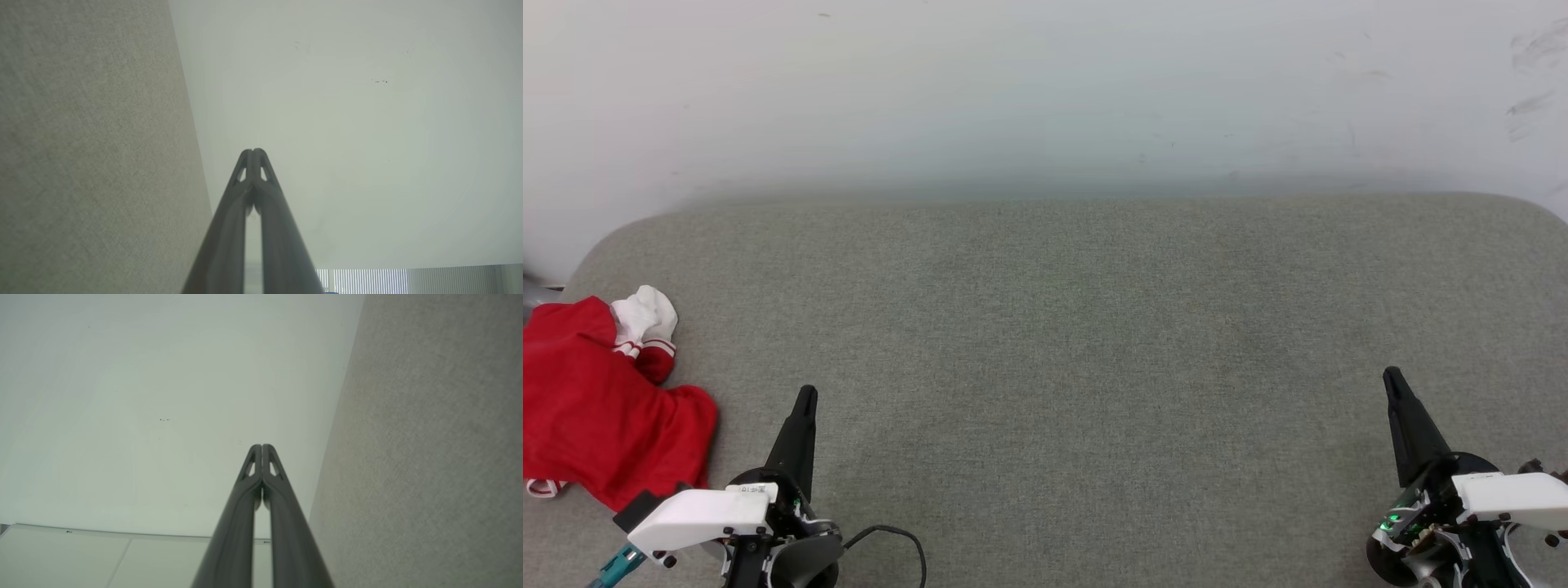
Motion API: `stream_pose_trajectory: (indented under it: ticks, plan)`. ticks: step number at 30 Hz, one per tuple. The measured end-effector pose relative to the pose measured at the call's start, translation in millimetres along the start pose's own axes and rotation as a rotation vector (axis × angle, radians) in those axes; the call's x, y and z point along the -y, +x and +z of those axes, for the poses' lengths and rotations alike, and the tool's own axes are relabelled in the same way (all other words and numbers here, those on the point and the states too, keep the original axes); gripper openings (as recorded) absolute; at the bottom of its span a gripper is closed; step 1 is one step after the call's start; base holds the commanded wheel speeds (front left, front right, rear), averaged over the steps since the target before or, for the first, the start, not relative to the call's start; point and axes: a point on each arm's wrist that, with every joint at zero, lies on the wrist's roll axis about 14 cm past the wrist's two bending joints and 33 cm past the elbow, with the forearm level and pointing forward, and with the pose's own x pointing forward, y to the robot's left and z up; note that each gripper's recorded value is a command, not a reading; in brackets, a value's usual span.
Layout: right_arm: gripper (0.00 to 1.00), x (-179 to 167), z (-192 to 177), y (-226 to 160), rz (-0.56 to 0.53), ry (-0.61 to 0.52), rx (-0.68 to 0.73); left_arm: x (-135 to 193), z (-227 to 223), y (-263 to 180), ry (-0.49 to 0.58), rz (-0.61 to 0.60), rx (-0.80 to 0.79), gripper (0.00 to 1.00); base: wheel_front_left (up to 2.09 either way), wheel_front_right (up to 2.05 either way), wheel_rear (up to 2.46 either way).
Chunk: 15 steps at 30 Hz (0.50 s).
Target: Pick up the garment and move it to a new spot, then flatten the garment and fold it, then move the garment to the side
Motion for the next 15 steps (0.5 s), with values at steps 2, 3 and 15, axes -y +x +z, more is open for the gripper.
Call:
stream_pose_trajectory:
  ticks: [2,3,15]
  plan:
    - [0.0,0.0,0.0,0.0,0.0,0.0,0.0,0.0,0.1,0.0,0.0,0.0,0.0,0.0,0.0,0.0,0.0]
    - [0.0,0.0,0.0,0.0,0.0,0.0,0.0,0.0,0.1,0.0,0.0,0.0,0.0,0.0,0.0,0.0,0.0]
    - [0.0,0.0,0.0,0.0,0.0,0.0,0.0,0.0,0.1,0.0,0.0,0.0,0.0,0.0,0.0,0.0,0.0]
